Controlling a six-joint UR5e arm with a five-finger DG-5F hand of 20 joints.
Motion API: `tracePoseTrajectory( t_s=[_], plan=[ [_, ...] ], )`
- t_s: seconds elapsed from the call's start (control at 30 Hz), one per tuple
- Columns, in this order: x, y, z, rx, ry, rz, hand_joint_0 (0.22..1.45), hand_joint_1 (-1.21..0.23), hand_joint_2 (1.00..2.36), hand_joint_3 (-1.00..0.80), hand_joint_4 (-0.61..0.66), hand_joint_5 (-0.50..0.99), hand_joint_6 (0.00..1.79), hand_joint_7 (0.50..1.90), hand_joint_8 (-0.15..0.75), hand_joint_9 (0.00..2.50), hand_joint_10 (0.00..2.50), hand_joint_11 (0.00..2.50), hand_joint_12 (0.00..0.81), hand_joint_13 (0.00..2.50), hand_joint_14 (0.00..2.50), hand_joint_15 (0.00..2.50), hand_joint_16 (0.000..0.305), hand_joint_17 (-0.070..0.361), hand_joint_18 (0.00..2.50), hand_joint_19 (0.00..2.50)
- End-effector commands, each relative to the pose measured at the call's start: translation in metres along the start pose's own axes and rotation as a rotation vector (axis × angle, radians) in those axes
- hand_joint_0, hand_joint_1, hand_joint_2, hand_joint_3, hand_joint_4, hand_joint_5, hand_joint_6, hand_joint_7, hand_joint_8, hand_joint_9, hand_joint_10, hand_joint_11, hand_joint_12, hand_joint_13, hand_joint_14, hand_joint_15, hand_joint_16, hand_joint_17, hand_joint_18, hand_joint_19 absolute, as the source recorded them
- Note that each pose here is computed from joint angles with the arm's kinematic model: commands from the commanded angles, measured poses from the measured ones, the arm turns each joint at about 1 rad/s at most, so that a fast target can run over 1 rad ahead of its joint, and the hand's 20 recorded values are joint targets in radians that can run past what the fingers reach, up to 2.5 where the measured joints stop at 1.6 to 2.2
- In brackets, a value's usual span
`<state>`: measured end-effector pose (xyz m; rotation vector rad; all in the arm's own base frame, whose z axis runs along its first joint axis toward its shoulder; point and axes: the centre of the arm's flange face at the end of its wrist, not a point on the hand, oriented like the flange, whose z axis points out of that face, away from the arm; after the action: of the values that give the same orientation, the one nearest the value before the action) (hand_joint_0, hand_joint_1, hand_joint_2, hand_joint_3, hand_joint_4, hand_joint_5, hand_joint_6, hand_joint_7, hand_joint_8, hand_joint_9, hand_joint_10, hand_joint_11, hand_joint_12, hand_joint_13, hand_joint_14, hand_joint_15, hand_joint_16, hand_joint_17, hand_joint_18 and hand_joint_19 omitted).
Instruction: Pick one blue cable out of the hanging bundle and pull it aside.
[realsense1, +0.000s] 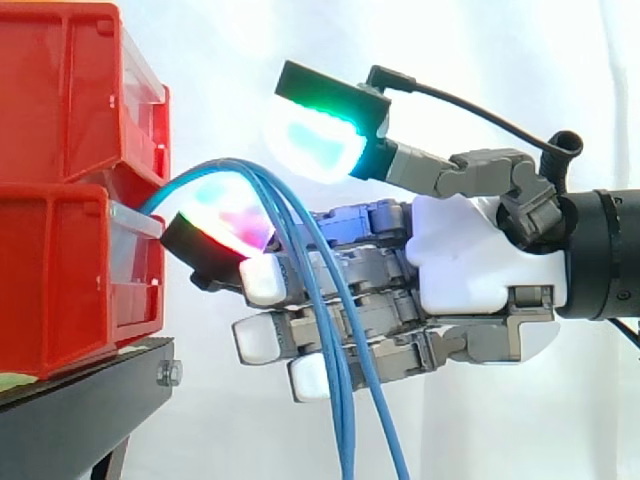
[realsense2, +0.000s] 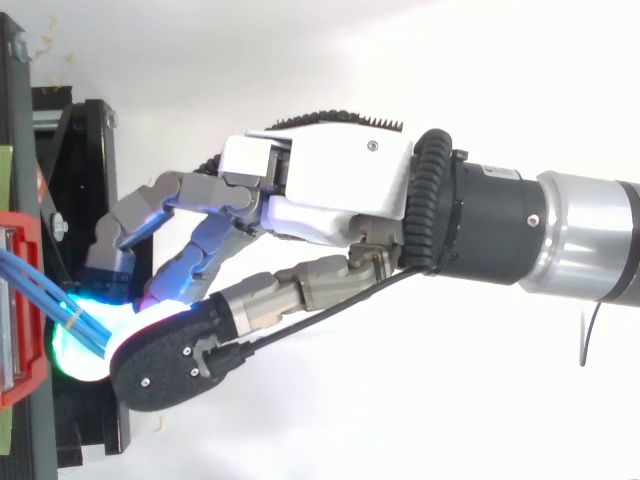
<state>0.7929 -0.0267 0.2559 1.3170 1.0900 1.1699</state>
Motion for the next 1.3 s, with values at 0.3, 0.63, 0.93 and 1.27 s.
tracePoseTrajectory(
  t_s=[0.3,0.63,0.93,1.27],
  plan=[
    [-0.003,0.000,0.000,0.005,-0.003,0.000,0.63,-0.89,1.02,-0.12,-0.02,-0.05,0.89,0.79,0.239,1.00,0.02,0.35,0.345,0.87,0.02,0.49,0.047,0.107,0.76,0.64],
    [-0.005,-0.005,-0.004,0.047,0.001,-0.014,0.48,-0.75,1.00,-0.50,0.11,-0.06,0.78,0.82,0.238,0.96,0.01,0.34,0.361,0.82,0.02,0.50,0.051,0.115,0.73,0.67],
    [0.000,-0.040,0.002,0.083,0.035,0.035,0.49,-0.63,1.00,-0.50,0.12,-0.05,0.71,0.89,0.250,0.97,0.01,0.33,0.368,0.82,0.02,0.49,0.052,0.117,0.71,0.68],
    [-0.001,-0.027,0.003,0.108,0.030,0.033,0.55,-0.71,1.00,-0.48,0.08,-0.06,0.72,0.93,0.232,0.96,0.01,0.35,0.347,0.82,0.02,0.51,0.047,0.107,0.71,0.70]
  ],
)
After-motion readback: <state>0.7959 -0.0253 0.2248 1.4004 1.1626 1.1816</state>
